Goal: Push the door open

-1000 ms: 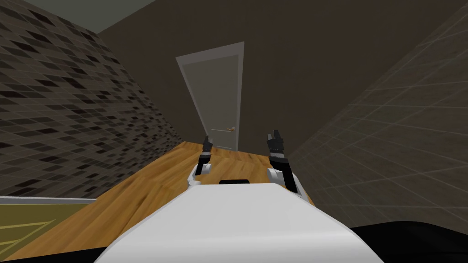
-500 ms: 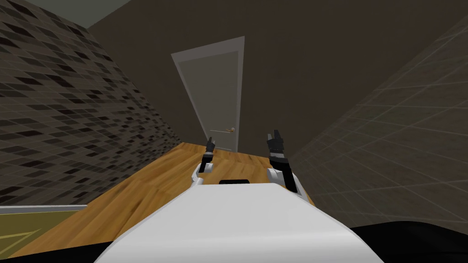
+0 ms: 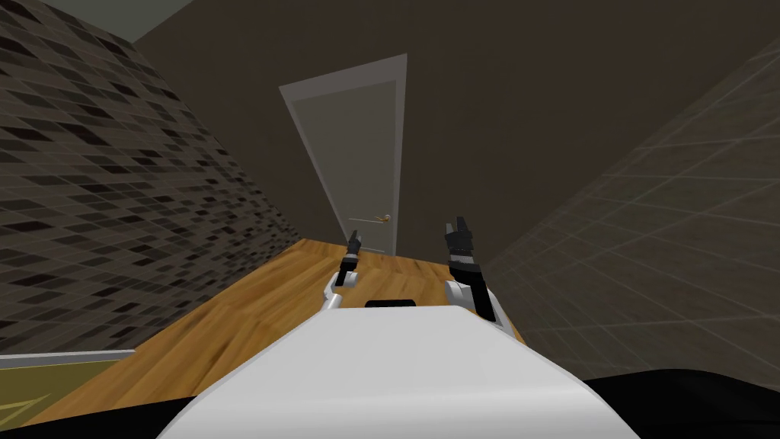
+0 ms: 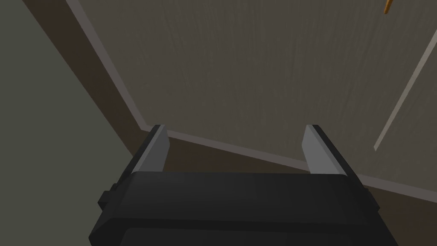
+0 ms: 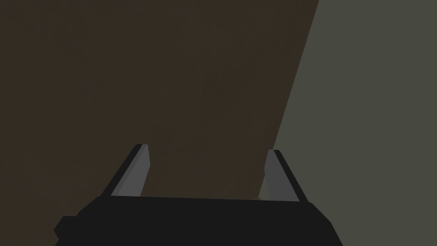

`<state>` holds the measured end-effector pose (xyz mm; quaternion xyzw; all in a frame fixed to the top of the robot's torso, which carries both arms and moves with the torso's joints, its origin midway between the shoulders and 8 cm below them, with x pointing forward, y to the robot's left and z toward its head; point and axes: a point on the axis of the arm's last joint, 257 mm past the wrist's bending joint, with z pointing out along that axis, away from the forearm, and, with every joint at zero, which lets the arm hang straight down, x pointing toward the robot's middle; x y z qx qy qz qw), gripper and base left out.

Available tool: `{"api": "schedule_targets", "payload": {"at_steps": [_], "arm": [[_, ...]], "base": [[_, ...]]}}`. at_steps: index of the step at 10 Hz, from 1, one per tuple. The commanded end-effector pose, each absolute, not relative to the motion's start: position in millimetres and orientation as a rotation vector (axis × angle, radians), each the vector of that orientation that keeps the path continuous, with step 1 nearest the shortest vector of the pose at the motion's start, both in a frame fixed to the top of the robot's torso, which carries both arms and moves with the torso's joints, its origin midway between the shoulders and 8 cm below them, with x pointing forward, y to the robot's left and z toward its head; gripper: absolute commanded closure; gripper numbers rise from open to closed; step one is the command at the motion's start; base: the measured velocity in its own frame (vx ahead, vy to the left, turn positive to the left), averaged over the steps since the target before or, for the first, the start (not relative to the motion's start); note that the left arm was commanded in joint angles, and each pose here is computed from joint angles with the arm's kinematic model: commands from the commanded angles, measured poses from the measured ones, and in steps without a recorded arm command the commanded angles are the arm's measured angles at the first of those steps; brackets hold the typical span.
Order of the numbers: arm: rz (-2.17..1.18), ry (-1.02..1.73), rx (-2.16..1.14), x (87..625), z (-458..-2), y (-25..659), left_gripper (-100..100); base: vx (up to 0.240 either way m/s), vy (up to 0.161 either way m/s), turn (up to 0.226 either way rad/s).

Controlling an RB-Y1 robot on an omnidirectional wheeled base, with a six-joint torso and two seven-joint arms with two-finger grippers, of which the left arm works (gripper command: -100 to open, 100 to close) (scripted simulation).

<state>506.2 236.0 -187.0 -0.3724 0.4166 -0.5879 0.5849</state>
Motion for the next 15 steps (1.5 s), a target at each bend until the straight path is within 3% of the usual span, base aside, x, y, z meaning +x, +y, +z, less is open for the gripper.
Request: {"api": "schedule_targets", "payload": {"at_steps": [1, 15], "arm": [[-1.367, 0.993, -0.880, 510, -198, 232, -100], [-1.315, 1.227, -0.974, 542, -296, 187, -100]], "base": [[0.053, -0.012, -0.004], [0.097, -0.011, -0.006]]}}
